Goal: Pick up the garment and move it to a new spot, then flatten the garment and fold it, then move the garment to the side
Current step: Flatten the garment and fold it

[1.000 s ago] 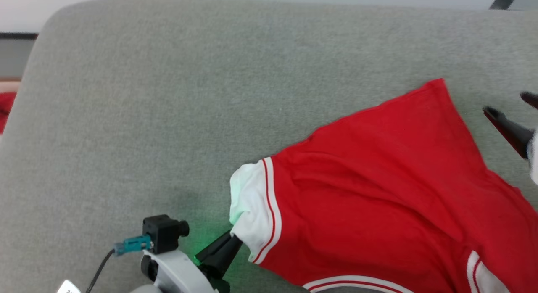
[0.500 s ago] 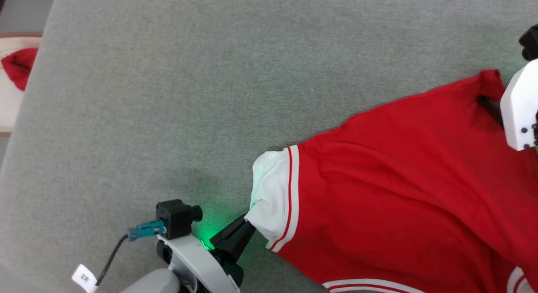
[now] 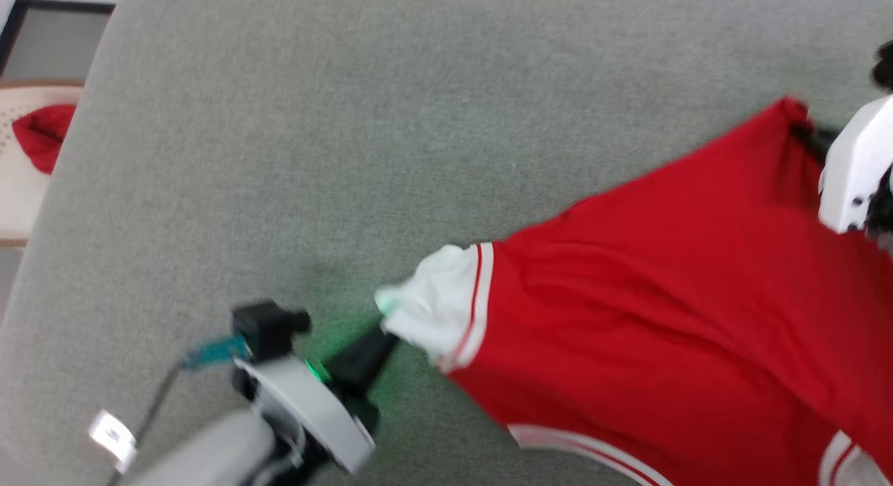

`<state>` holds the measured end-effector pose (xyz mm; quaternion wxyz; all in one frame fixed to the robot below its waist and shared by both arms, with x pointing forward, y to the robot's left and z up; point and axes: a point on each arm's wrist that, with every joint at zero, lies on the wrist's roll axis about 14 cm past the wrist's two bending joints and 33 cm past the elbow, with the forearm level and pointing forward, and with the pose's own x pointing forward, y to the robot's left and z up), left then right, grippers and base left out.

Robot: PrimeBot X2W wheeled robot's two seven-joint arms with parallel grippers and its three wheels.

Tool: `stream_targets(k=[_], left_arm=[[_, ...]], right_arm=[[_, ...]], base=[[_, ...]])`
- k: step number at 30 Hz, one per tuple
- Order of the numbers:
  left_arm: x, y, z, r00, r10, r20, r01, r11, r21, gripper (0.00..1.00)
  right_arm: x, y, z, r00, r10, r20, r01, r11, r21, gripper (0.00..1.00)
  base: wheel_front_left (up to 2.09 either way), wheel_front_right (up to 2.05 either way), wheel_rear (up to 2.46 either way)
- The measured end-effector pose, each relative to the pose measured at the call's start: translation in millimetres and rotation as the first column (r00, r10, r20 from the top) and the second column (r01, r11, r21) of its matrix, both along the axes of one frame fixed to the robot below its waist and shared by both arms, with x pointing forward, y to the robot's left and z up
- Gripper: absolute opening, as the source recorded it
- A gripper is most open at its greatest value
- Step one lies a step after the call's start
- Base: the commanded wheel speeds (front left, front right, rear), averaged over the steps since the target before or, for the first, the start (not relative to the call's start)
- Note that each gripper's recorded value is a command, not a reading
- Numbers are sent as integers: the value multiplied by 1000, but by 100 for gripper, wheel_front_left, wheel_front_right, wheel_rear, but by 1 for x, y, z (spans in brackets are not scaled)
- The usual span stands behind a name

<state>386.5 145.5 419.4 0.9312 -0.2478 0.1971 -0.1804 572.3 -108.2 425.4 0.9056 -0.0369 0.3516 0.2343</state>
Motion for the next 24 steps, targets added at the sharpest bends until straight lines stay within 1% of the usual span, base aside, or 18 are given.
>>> stream_targets(k=[4, 7, 9, 11, 12, 14, 16, 17, 18, 19, 22, 24], left_arm=[[33, 16, 34, 992, 6, 128, -12, 999, 52, 0], [66, 26, 71, 970, 3, 244, -25, 996, 87, 0], [90, 29, 100, 950, 7, 312, -36, 995, 89, 0], [115, 34, 132, 922, 16, 387, -57, 994, 94, 0], [129, 37, 151, 905, 33, 423, -74, 994, 80, 0], [156, 42, 186, 877, 88, 472, -108, 994, 14, 0], [180, 49, 212, 853, 112, 509, -140, 990, 17, 0], [193, 55, 227, 836, 147, 529, -167, 986, -10, 0], [204, 57, 240, 826, 177, 536, -186, 982, -38, 0], [214, 57, 252, 812, 182, 554, -196, 980, -33, 0], [240, 64, 298, 746, 242, 620, -245, 966, -82, 0], [251, 68, 331, 689, 288, 665, -267, 954, -136, 0]], right_arm=[[22, -12, 42, 982, -110, 151, 93, 989, 117, 0], [39, -27, 78, 942, -209, 263, 157, 966, 206, 0], [51, -40, 109, 894, -287, 344, 194, 940, 279, 0], [62, -53, 139, 835, -376, 401, 228, 901, 370, 0], [67, -59, 152, 807, -416, 419, 241, 880, 410, 0], [75, -67, 176, 755, -474, 454, 252, 848, 467, 0], [84, -75, 201, 699, -525, 486, 255, 818, 516, 0], [89, -80, 214, 668, -562, 488, 255, 789, 559, 0], [93, -82, 224, 647, -592, 480, 252, 761, 598, 0], [96, -82, 234, 631, -611, 478, 244, 742, 625, 0], [105, -83, 264, 575, -620, 534, 218, 745, 631, 0], [108, -84, 284, 536, -625, 568, 199, 747, 634, 0]], base=[[0, 0, 0], [0, 0, 0], [0, 0, 0], [0, 0, 0], [0, 0, 0], [0, 0, 0], [0, 0, 0], [0, 0, 0], [0, 0, 0], [0, 0, 0], [0, 0, 0], [0, 0, 0]])
